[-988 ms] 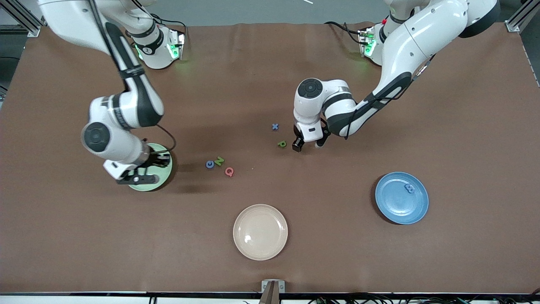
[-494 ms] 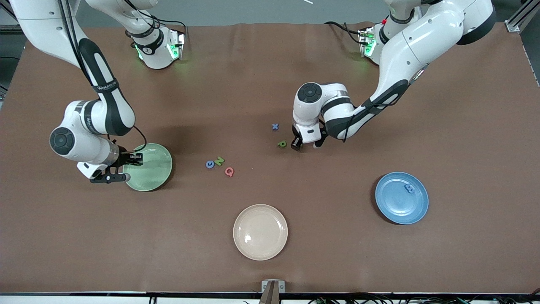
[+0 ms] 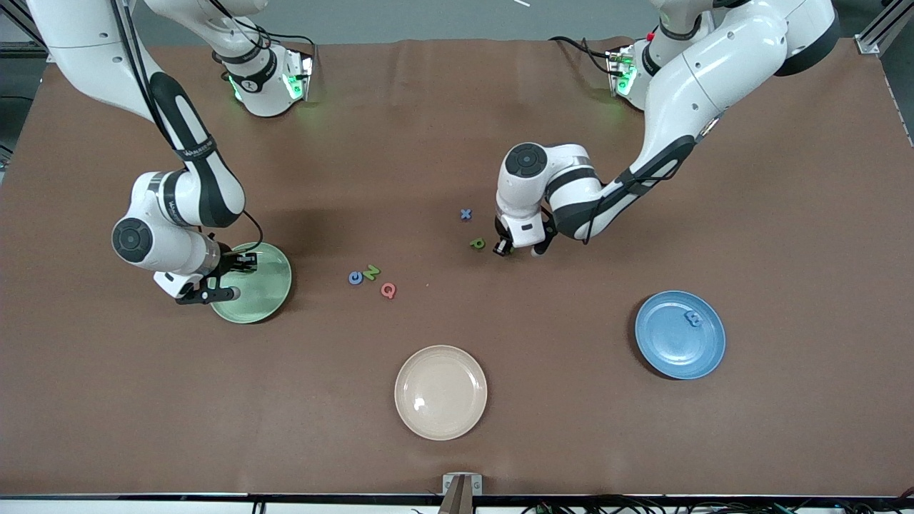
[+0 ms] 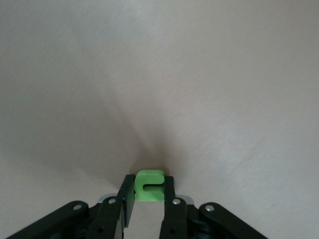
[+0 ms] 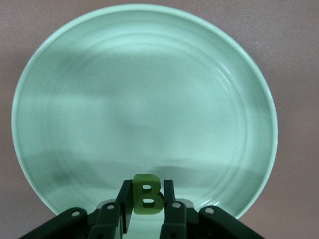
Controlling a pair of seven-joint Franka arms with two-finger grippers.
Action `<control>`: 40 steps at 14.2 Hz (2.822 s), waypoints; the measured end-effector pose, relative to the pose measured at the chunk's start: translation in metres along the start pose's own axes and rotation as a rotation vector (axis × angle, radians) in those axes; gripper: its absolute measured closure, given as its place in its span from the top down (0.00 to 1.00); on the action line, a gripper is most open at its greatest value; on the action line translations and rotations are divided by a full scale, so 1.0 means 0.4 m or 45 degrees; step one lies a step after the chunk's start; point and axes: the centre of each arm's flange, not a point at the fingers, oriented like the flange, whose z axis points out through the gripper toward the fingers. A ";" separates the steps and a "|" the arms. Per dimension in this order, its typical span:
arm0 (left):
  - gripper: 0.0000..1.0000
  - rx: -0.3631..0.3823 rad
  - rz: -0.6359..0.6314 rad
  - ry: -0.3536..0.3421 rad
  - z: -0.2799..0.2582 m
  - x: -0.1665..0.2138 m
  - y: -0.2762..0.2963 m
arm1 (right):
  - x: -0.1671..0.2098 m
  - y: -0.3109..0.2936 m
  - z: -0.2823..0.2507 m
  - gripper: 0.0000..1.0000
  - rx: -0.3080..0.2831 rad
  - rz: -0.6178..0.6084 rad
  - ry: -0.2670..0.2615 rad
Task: Sort upper and lower case letters into plates
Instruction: 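Release the B on the green plate while the left gripper drops its letter, then grasp the blue C with the right gripper while the left gripper grasps green p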
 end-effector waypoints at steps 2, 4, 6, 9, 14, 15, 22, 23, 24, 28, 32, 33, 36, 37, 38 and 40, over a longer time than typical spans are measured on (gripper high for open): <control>0.28 -0.015 0.025 0.031 -0.021 0.054 0.042 | 0.001 0.000 0.000 0.42 -0.001 0.000 0.004; 0.28 -0.019 0.088 0.080 -0.050 0.140 0.091 | 0.002 0.000 -0.002 0.57 -0.001 0.002 0.008; 0.28 -0.018 0.148 0.132 -0.086 0.257 0.133 | 0.010 -0.017 -0.010 0.75 0.006 0.045 0.019; 0.28 -0.017 0.253 0.165 -0.131 0.479 0.150 | 0.043 -0.156 -0.047 1.00 0.002 0.206 0.066; 0.28 0.027 0.405 0.143 -0.150 0.782 0.097 | 0.074 -0.404 -0.094 1.00 0.022 0.418 0.156; 0.28 0.049 0.443 0.145 -0.149 0.817 0.084 | 0.080 -0.434 -0.082 1.00 0.027 0.442 0.172; 0.33 0.245 0.561 0.116 -0.106 0.921 -0.004 | 0.111 -0.553 0.026 0.75 0.038 0.549 0.199; 0.41 0.274 0.561 0.113 -0.103 0.921 -0.010 | 0.109 -0.563 0.026 0.74 0.041 0.556 0.203; 0.50 0.304 0.561 0.111 -0.100 0.920 -0.017 | 0.107 -0.574 0.028 0.74 0.043 0.562 0.207; 0.89 0.293 0.543 0.032 -0.124 0.874 -0.001 | 0.090 -0.601 0.067 0.74 0.047 0.564 0.224; 1.00 0.202 0.491 -0.129 -0.201 0.726 0.058 | 0.079 -0.600 0.090 0.71 0.043 0.565 0.222; 1.00 0.197 0.463 -0.145 -0.209 0.674 0.072 | 0.078 -0.602 0.090 0.69 0.043 0.568 0.222; 1.00 0.187 0.443 -0.154 -0.209 0.478 0.109 | 0.061 -0.633 0.095 0.67 0.040 0.588 0.216; 1.00 0.174 0.447 -0.158 -0.206 0.408 0.119 | 0.053 -0.648 0.097 0.66 0.038 0.590 0.212; 1.00 0.162 0.449 -0.162 -0.202 0.343 0.125 | 0.044 -0.659 0.098 0.65 0.036 0.589 0.211; 0.97 0.146 0.439 -0.154 -0.181 0.219 0.130 | 0.035 -0.664 0.098 0.61 0.033 0.585 0.207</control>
